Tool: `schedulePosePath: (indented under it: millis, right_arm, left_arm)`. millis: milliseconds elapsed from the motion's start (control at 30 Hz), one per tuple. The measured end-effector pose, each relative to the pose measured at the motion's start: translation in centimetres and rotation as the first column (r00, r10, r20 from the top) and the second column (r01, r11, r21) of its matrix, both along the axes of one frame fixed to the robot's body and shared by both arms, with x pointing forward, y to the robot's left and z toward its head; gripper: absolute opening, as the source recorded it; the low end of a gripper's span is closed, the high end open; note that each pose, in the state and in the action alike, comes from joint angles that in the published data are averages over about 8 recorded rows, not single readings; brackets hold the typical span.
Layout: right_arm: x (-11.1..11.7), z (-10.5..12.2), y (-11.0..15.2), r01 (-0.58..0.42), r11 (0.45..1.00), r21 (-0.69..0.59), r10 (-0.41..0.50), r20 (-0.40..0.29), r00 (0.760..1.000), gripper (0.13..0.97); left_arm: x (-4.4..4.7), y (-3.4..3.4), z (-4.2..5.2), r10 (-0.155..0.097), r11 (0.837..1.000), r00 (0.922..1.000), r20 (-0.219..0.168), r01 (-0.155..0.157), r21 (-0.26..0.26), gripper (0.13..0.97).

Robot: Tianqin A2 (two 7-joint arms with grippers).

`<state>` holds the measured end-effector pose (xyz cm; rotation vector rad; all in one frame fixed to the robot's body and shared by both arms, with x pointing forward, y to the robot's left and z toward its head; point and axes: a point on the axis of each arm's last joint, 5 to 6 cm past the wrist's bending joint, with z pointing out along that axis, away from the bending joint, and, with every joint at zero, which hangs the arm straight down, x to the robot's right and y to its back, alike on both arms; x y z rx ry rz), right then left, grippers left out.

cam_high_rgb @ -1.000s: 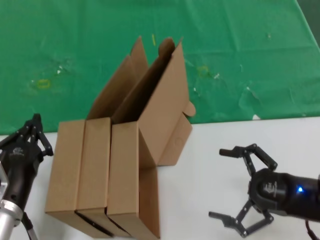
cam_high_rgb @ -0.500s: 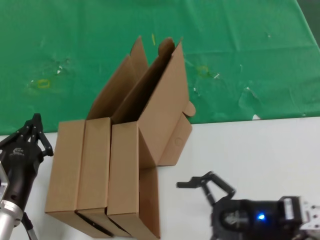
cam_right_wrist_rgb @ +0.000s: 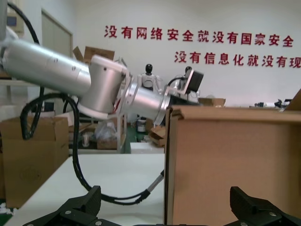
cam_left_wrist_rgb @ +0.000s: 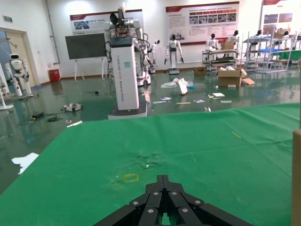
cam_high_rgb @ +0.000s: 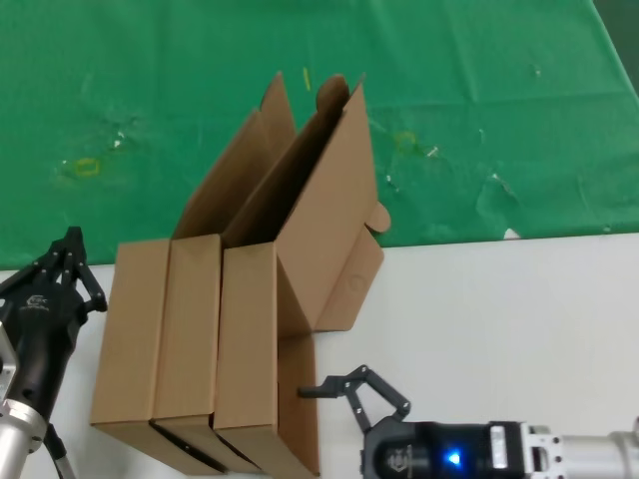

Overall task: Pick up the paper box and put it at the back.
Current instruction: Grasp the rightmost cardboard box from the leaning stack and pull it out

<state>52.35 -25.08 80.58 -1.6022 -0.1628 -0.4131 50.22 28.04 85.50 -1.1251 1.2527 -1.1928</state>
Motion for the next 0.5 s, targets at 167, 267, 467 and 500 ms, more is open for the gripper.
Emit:
schedulePosePath:
  millis: [167,267,467,500]
  right_arm:
    - [0.3,-0.8,1.1,0.013,1.000,-0.018,-0.012,0.014,1.000,0.966]
    - [0.6,-1.1,1.5,0.021,0.999,-0.027,-0.020,0.021,1.000,0.966]
    - [0.8,-1.2,2.0,0.034,0.999,-0.031,-0.033,0.022,0.999,0.961]
    - [0.8,-1.2,2.0,0.035,0.999,-0.031,-0.034,0.022,0.999,0.958]
  left_arm:
    - [0.00,0.00,0.00,0.000,1.000,1.0000,0.000,0.000,0.000,0.144]
    - [0.00,0.00,0.00,0.000,1.000,1.0000,0.000,0.000,0.000,0.144]
    - [0.00,0.00,0.00,0.000,1.000,1.0000,0.000,0.000,0.000,0.144]
    - [0.00,0.00,0.00,0.000,1.000,1.0000,0.000,0.000,0.000,0.144]
